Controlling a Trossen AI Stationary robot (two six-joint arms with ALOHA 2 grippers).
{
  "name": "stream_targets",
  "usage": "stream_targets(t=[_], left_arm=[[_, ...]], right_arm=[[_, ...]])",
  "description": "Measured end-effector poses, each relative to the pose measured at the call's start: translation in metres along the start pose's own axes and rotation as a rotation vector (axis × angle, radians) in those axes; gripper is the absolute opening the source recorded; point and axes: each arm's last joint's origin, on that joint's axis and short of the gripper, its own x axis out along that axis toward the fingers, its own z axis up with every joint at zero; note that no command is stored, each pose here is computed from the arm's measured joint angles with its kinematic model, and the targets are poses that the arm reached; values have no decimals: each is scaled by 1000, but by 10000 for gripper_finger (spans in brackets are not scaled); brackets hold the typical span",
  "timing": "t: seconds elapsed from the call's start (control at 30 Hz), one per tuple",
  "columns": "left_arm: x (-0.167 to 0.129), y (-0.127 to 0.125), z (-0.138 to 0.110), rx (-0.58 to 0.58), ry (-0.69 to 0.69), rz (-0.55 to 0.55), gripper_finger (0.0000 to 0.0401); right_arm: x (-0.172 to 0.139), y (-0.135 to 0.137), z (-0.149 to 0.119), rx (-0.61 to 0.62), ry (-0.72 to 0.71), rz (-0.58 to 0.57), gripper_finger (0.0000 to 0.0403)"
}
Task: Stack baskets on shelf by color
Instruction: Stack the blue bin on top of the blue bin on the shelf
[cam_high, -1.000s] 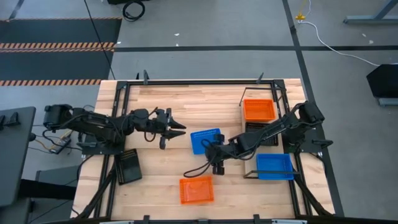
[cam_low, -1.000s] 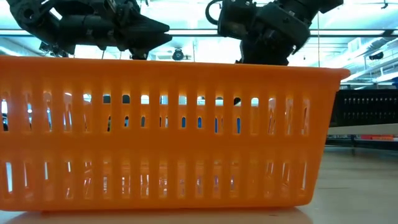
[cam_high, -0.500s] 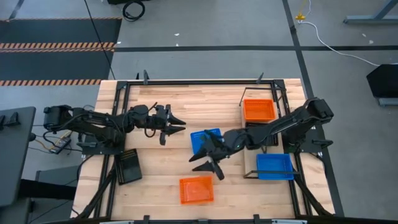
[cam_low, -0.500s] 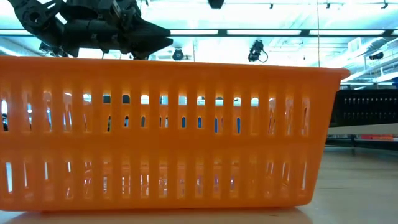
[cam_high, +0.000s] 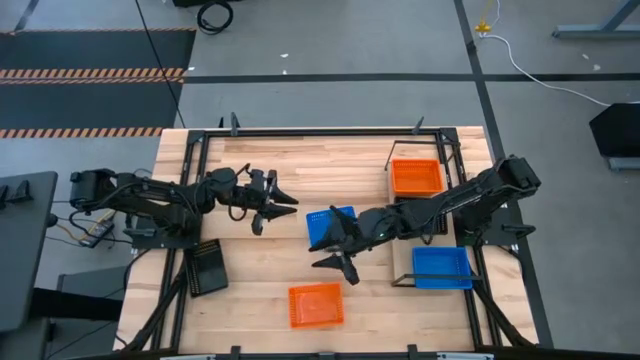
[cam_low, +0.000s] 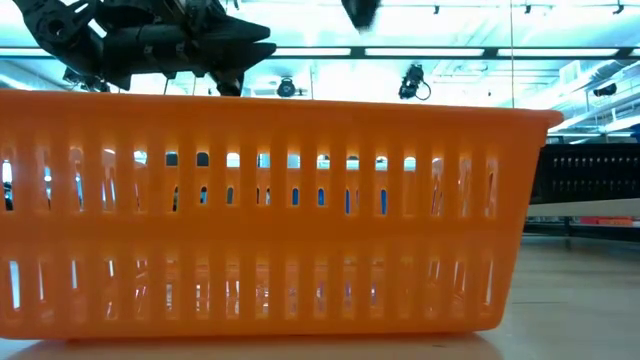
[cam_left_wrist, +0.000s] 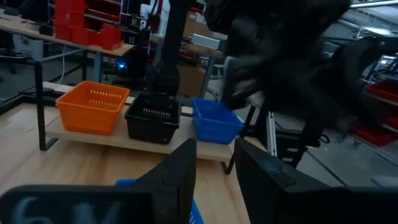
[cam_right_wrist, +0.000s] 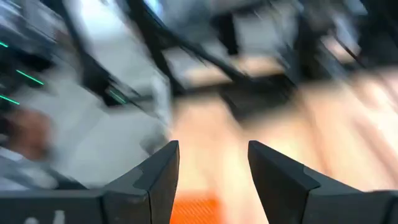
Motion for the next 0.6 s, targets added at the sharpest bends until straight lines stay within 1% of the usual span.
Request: stream_targets(t=[0.13,0.2,0.27,0.47,0.6], left_arm=[[0,0,0,2,1,0,116],[0,0,0,3,0,0,116],[0,0,0,4,0,2,116],[-2,6,0,2,7,29,116],[-2,7,-2,-6,30,39,116]], right_arm=[[-5,-18,-25,-6,244,-249,199],[-9,-26,-36,-11,349,-342,199],[-11,-31,-44,-19,424,-403,199],[3,-40,-67,-108,536,-443,199],[14,-49,-88,-114,620,-458,199]])
